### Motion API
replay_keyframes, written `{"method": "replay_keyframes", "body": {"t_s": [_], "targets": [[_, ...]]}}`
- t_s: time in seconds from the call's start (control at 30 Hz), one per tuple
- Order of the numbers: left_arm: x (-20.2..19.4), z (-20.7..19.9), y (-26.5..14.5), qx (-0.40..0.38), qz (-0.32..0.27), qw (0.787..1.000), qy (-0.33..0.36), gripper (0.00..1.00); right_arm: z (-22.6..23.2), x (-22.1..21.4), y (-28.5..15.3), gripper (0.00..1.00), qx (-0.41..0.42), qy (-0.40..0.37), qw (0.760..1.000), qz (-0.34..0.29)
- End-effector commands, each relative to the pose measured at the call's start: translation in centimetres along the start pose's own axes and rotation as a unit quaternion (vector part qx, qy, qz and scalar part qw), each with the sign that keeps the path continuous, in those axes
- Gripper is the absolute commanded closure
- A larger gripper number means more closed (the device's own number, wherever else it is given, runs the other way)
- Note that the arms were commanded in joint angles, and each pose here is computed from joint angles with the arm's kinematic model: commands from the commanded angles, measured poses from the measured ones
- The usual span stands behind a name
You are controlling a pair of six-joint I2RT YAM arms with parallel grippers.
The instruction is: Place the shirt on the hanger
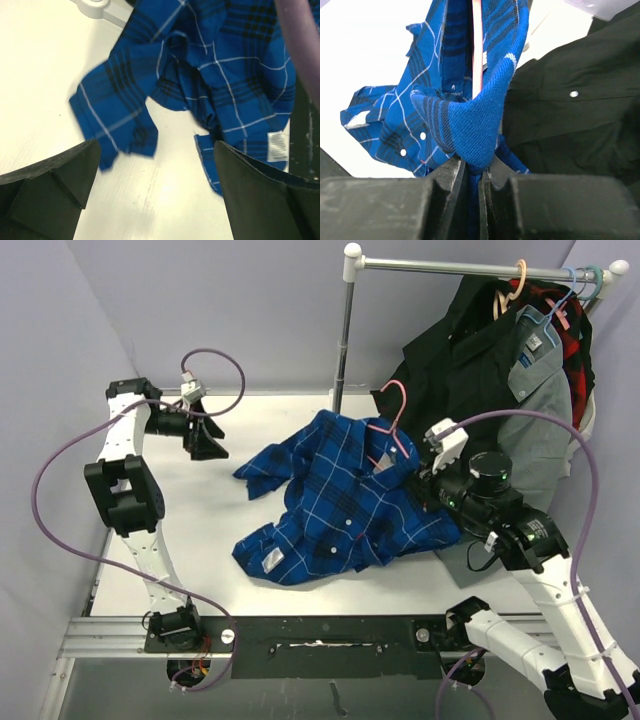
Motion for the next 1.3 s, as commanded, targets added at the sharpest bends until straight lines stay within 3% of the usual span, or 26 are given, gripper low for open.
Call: {"method": "replay_keyframes", "body": {"t_s": [0.0, 0.13, 0.27, 0.43, 0.67, 0.83, 1.27], "targets": [[7.6, -7.4, -1.5, 0.126, 0.015, 0.991, -0.046, 0.02, -2.2, 2.8, -2.2, 1.0, -0.09, -0.015, 0.996, -0.001], [10.2, -11.0, -2.0, 0.25, -0.016, 0.968, -0.031, 0.02, -3.4, 4.5, -2.4, 1.0, -0.123, -0.003, 0.992, 0.04], [11.1, -15.3, -2.4, 0.272, -0.047, 0.961, 0.013, 0.02, -4.9, 6.6, -2.6, 1.0, -0.159, -0.023, 0.985, 0.066], [11.0, -18.5, -3.4, 0.297, -0.048, 0.954, 0.006, 0.02, -7.3, 8.6, -2.9, 1.0, -0.215, -0.046, 0.97, 0.099], [8.8, -20.1, -4.0, 0.323, -0.031, 0.945, -0.039, 0.02, -11.5, 12.5, -3.5, 1.0, -0.288, -0.037, 0.956, 0.052], [7.5, -20.1, -4.3, 0.316, -0.046, 0.946, -0.062, 0.02, -12.5, 16.0, -3.2, 1.0, -0.294, -0.048, 0.955, -0.007], [6.6, -20.8, -4.1, 0.291, -0.055, 0.952, -0.071, 0.02, -15.6, 19.4, 0.6, 1.0, -0.284, -0.038, 0.956, -0.054]]}}
Point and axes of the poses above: each gripper's point midway between its finger pads, its own y axis out along the fingers, its own z axis along the line the jaws close on, x = y × z, the point moved 8 cm from there along -y, back along the fingers, and after that the axes turned 13 degrees about -y, right-handed, at the moved point
